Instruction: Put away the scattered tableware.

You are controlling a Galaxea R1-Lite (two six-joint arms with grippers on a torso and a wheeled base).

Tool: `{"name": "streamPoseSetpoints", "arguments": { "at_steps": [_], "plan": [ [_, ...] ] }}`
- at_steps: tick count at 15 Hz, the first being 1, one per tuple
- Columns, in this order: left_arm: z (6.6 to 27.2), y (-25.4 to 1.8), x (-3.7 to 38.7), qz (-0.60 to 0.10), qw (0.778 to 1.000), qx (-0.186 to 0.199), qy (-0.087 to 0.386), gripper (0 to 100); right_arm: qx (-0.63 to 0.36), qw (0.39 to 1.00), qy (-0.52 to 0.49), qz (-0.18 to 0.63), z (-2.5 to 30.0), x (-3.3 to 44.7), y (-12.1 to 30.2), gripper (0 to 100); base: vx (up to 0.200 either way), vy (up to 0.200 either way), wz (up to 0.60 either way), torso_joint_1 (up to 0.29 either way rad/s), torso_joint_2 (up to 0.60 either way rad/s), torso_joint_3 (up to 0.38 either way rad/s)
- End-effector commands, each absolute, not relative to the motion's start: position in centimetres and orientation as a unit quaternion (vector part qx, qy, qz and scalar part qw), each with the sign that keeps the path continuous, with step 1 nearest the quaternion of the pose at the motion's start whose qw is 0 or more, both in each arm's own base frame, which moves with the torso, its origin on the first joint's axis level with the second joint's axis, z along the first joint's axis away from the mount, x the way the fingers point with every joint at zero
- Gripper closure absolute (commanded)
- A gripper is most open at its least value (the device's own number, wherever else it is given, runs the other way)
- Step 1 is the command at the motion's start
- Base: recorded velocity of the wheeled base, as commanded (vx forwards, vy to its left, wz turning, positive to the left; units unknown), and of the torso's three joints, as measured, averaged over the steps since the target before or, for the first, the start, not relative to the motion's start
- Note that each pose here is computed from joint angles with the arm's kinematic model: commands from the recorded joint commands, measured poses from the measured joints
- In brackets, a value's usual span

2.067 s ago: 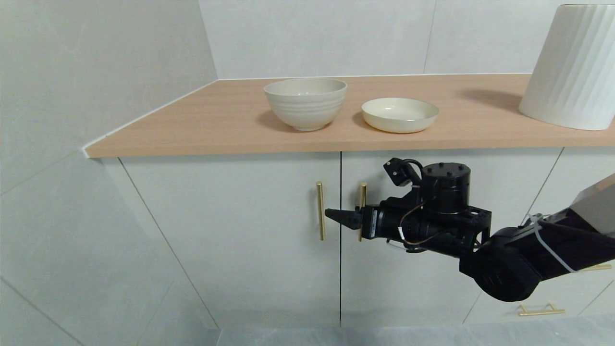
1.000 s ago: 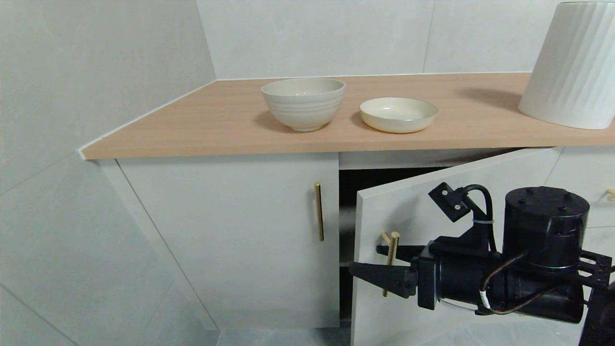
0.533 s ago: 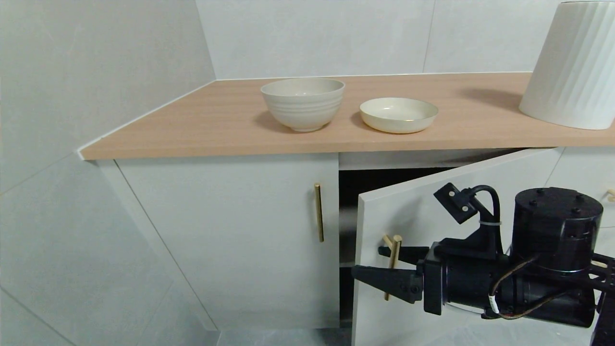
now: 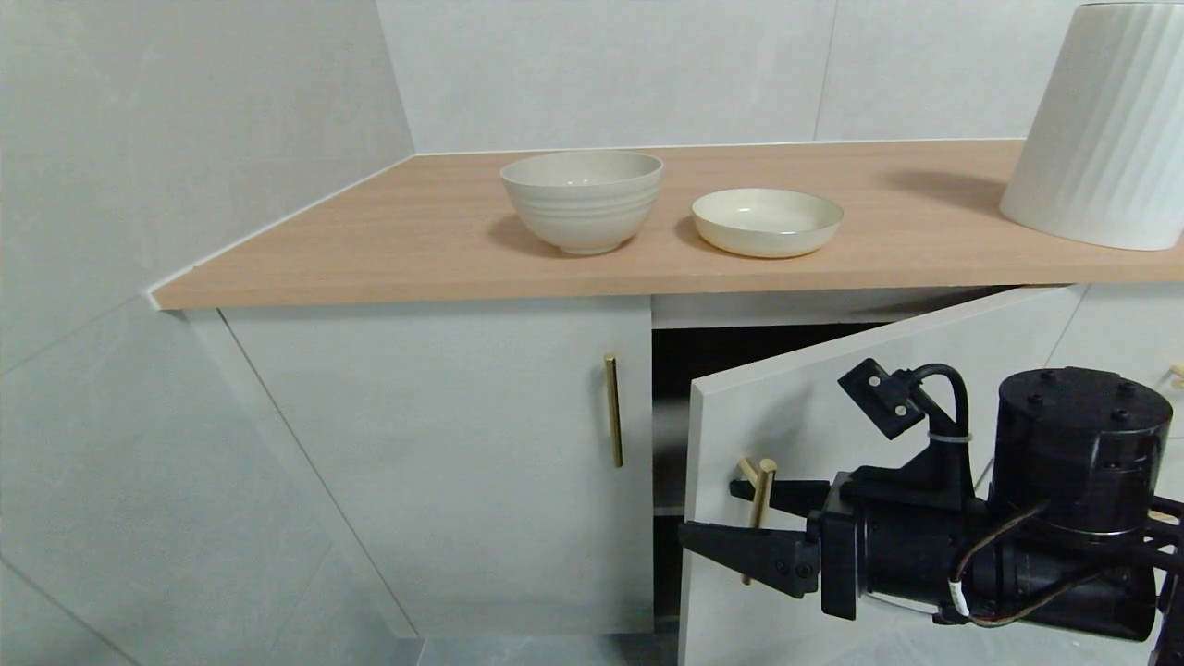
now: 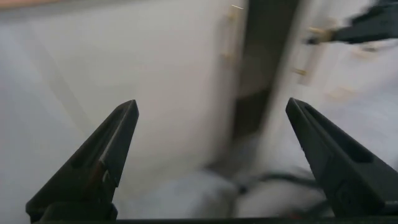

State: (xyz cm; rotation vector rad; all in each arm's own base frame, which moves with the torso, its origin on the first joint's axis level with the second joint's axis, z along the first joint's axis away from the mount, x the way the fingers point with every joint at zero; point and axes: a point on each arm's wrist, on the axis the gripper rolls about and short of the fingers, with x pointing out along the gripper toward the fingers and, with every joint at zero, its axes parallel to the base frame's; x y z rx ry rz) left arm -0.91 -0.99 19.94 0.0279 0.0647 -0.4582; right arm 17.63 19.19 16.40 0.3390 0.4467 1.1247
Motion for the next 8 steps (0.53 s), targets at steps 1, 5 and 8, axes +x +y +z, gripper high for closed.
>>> {"name": "streamPoseSetpoints", "arguments": {
  "at_steps": [1,5,8],
  "plan": [
    [22.6,-1.9,7.9,-0.343,0.923,-0.028,0.171,0,0.159,0.808,0.210,0.527,16.4,17.6,19.2,0,0.000,0.000,0.00,0.000,0.00,0.000],
    [21.2,-4.4,15.1,-0.387,0.889,-0.086,0.228,0,0.159,0.806,0.210,0.530,16.4,17.5,19.3,0,0.000,0.000,0.00,0.000,0.00,0.000],
    [20.8,-6.9,17.3,-0.429,0.867,-0.116,0.226,0,0.158,0.805,0.210,0.532,16.4,17.4,19.4,0,0.000,0.000,0.00,0.000,0.00,0.000]
  ]
}}
